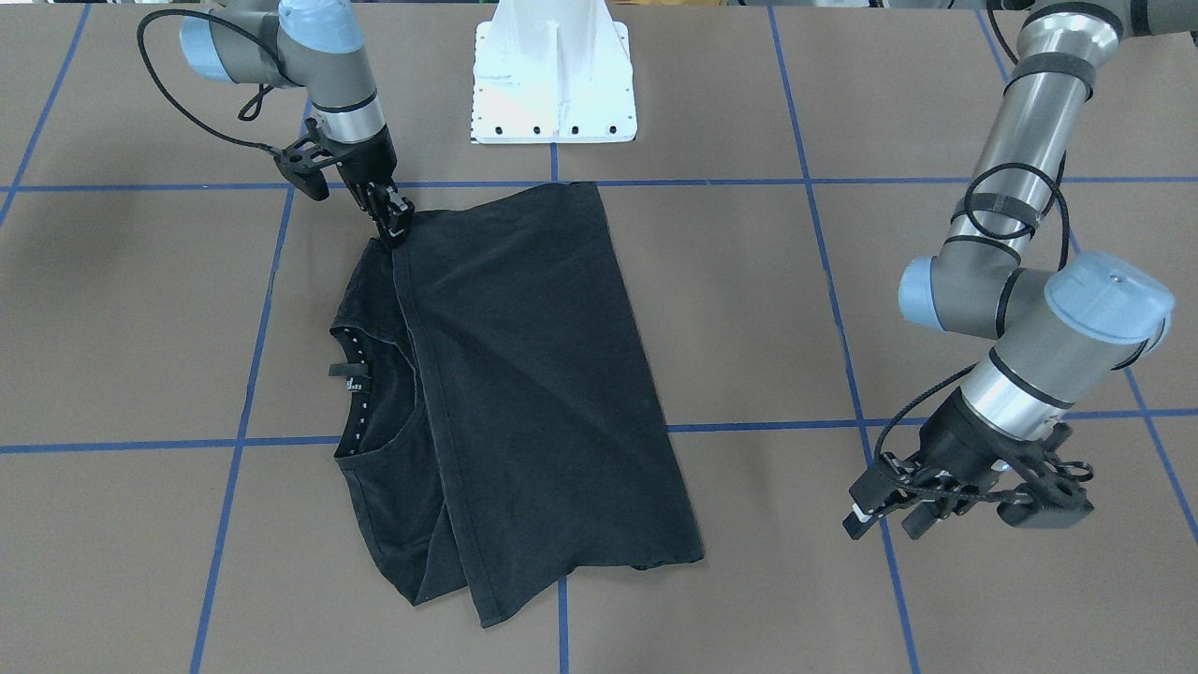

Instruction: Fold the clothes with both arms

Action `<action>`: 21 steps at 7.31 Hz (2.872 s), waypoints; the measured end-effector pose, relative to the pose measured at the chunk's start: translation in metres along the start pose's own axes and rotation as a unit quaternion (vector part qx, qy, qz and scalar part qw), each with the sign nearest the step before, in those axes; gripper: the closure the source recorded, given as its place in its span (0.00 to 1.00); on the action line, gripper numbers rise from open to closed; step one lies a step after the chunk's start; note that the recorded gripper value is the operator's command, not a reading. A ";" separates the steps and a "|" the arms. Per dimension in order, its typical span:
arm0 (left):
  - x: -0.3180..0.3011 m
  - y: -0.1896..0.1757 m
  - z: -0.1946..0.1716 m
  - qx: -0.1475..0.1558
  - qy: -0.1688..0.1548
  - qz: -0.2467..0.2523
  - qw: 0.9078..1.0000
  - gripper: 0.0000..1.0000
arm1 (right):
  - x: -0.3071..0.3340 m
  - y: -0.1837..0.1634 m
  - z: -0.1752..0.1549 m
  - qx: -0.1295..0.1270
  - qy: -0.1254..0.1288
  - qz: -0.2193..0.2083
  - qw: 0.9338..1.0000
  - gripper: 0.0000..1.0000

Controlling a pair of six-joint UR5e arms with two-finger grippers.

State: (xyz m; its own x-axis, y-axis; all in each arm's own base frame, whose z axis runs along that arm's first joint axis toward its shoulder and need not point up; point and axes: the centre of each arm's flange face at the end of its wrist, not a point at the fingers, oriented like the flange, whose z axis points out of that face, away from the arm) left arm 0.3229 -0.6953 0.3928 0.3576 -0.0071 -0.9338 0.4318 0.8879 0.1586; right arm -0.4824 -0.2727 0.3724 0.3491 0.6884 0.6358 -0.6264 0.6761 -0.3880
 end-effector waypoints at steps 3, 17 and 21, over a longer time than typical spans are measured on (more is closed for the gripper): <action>0.002 -0.001 -0.001 0.001 0.002 -0.001 1.000 0.09 | -0.004 -0.006 -0.009 -0.002 -0.004 0.002 1.000 1.00; 0.093 0.326 -0.077 -0.186 0.065 -0.247 0.949 0.06 | 0.008 0.052 -0.061 -0.057 0.009 -0.024 0.998 1.00; 0.123 0.408 -0.065 -0.219 0.008 -0.281 0.934 0.18 | 0.010 0.054 -0.061 -0.061 0.011 -0.025 0.998 1.00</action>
State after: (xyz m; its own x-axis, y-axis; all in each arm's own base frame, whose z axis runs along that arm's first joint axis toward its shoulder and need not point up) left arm 0.4894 -0.3043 0.3216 0.1615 -0.5253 -0.8354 0.1656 0.8490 -0.5019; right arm -0.4702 -0.2132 0.3170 0.3950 0.6572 0.6419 -0.5191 0.7361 -0.4343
